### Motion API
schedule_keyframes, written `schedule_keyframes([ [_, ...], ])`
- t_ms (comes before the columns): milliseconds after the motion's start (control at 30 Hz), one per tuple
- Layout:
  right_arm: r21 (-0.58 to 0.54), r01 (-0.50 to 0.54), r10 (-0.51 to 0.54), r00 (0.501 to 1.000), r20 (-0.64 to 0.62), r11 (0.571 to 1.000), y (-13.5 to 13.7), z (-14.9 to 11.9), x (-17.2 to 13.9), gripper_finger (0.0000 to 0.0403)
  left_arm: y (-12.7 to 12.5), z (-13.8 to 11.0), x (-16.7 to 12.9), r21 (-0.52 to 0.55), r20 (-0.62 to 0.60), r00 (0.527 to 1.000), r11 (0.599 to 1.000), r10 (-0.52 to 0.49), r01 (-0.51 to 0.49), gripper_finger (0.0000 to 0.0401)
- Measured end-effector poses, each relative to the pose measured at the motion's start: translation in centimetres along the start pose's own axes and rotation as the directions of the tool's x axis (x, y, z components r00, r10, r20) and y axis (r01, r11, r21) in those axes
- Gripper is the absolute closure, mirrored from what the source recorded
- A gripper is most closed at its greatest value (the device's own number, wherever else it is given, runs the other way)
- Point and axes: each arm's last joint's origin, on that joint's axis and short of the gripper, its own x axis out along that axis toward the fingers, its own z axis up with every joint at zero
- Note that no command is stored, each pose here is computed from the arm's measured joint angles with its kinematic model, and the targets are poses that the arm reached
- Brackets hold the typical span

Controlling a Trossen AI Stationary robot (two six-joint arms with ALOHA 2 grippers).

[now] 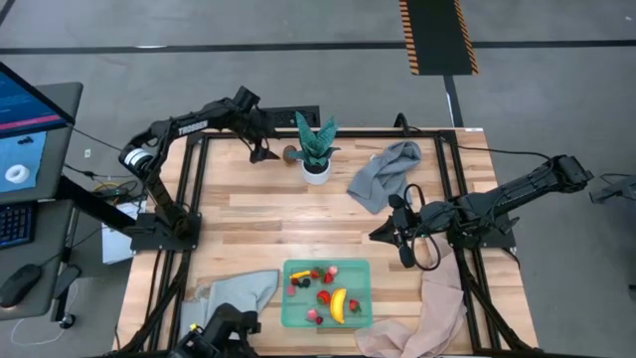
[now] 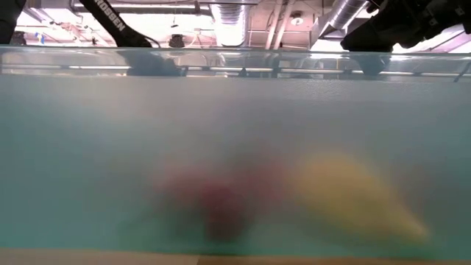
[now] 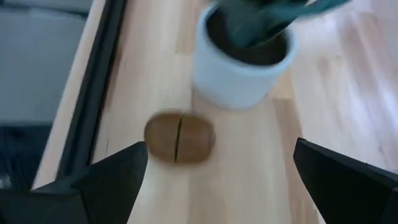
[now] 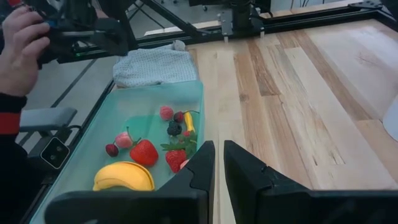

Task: Pick and placing Produce into tupperware
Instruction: Put the green kiwi into the green bin

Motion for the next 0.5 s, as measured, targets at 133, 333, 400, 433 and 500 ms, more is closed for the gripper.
schedule_keyframes([
  [133, 0.000, 0.000, 0.000, 1.000, 0.000, 1.000, 0.0, 0.0, 0.0, 0.0344, 0.0, -1.1, 0.3, -0.063, 0.014, 1.000, 0.998, -0.003, 0.004, 0.0010],
  [333, 0.000, 0.000, 0.000, 1.000, 0.000, 1.000, 0.0, 0.0, 0.0, 0.0344, -0.1, -2.0, 0.8, -0.124, 0.024, 1.000, 0.992, 0.005, -0.002, 0.0010],
  [400, 0.000, 0.000, 0.000, 1.000, 0.000, 1.000, 0.0, 0.0, 0.0, 0.0344, -0.1, -2.4, 1.0, -0.177, -0.005, 1.000, 0.984, 0.029, -0.030, 0.0010],
  [433, 0.000, 0.000, 0.000, 1.000, 0.000, 1.000, 0.0, 0.0, 0.0, 0.0344, -0.1, -2.5, 1.0, -0.197, -0.014, 0.999, 0.979, 0.042, -0.044, 0.0010],
  [500, 0.000, 0.000, 0.000, 1.000, 0.000, 1.000, 0.0, 0.0, 0.0, 0.0344, -0.1, -2.6, 1.1, -0.218, -0.017, 0.998, 0.974, 0.058, -0.060, 0.0010],
])
